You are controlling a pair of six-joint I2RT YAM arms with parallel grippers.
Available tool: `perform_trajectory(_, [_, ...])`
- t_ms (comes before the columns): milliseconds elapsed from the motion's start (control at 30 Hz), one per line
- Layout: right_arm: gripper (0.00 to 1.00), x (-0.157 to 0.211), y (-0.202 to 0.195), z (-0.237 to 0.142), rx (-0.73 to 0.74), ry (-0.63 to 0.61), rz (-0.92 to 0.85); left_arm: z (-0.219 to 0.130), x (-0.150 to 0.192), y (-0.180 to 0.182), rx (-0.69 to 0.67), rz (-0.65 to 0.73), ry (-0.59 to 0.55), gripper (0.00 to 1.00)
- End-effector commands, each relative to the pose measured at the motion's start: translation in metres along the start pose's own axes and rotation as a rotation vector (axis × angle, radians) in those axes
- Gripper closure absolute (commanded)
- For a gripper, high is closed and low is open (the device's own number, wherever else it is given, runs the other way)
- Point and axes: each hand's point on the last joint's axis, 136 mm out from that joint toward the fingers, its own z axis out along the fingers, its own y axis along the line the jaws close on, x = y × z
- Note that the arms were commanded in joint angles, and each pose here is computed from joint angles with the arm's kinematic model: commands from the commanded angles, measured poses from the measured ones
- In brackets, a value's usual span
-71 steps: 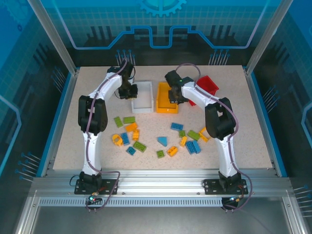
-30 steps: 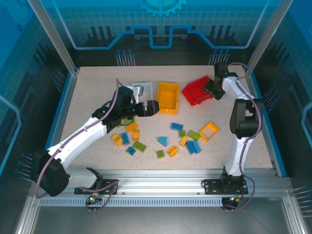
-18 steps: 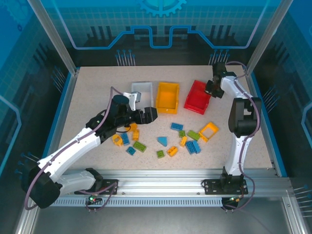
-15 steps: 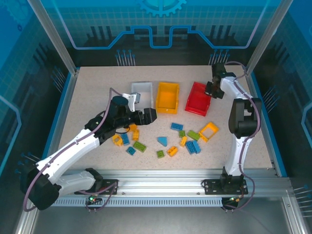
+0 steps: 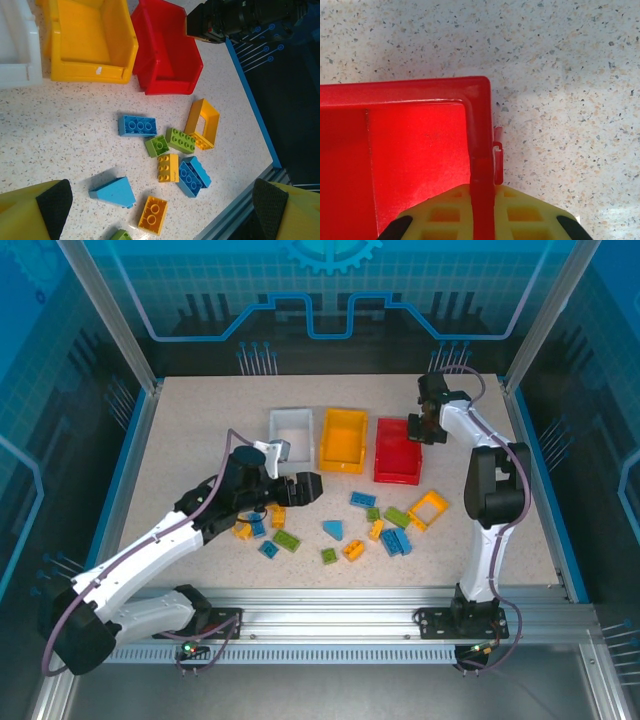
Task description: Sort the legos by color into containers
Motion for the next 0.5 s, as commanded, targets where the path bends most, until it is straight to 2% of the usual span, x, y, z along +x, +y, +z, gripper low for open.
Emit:
perform_trajectory(0, [0.87,0.005,0.006,0.004,-0.013,0.027,-0.014,0.001,0.005,-0.004,0.008,-0.004,0.008,0.02])
perform_trajectory(233, [0.84,-0.005,0.013,0.008,-0.048,0.031,0.026,0.009,0.011,-0.015,0.022,0.011,0.027,0.02])
perform_trajectory(300, [0.73,-0.005,0.015,0.01,-0.057,0.039,0.039,0.011,0.013,-0.019,0.025,0.016,0.029,0.02])
perform_trajectory(367, [0.58,-0.004,0.012,0.007,-0.057,0.031,0.068,0.014,0.017,-0.022,0.027,0.022,0.036,0.03])
perform_trajectory(467, [0.43,-0.007,0.001,-0.02,-0.05,-0.045,0.115,0.017,0.021,-0.03,0.038,0.041,0.04,0.02])
